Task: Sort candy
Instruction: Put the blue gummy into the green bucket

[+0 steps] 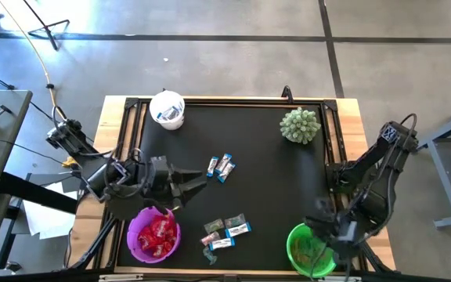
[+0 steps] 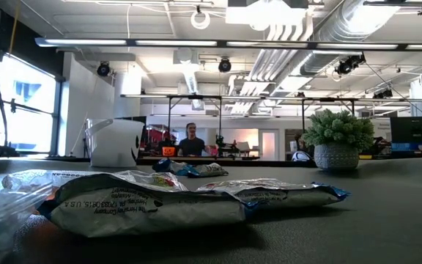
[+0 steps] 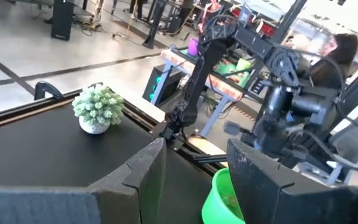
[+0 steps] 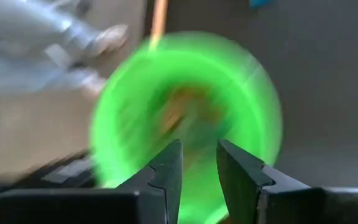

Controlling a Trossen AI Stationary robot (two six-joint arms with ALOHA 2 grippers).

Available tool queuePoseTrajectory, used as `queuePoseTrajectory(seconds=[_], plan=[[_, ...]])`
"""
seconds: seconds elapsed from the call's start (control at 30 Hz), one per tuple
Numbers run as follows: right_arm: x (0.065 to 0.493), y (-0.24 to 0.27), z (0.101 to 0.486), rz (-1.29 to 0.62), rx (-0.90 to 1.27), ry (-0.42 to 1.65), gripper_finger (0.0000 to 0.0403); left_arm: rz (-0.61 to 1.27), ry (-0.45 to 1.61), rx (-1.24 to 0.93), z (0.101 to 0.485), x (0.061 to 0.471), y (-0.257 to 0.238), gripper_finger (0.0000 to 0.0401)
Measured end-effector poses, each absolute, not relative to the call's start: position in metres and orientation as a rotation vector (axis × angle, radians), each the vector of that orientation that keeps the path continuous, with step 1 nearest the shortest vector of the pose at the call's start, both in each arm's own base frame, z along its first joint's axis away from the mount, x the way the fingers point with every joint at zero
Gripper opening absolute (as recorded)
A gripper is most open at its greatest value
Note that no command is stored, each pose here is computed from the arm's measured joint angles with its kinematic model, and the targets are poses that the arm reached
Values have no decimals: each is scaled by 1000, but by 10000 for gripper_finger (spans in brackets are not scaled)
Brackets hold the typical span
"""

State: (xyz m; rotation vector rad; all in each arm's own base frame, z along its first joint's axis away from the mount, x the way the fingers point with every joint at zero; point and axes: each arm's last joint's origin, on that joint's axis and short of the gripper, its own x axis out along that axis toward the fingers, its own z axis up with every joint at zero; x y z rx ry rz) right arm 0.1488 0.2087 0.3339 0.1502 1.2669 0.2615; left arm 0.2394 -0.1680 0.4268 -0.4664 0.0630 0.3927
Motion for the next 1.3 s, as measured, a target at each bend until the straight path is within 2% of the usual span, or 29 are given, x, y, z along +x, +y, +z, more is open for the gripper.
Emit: queuePoseTrajectory(seconds=[0.1,0.23,0.33,0.6,0.83,1.07,1.3], plan=[[169,198,336,215,1,1087,98,402,79,-446,420,246,-172,158],[206,180,337,113,81,988,99,416,88,-433,416,251,-171,158],[237,166,328,70,150,990,99,419,88,-432,416,252,-171,158],[303,153,275,144,152,1123,99,331,188,-397,416,235,-170,158],[360,143,228,251,328,1098,99,268,274,-325,413,215,-175,158],[381,138,183,253,397,1188,99,238,333,-253,411,199,-176,158],[388,134,166,246,380,1208,119,207,379,-200,411,185,-174,158]])
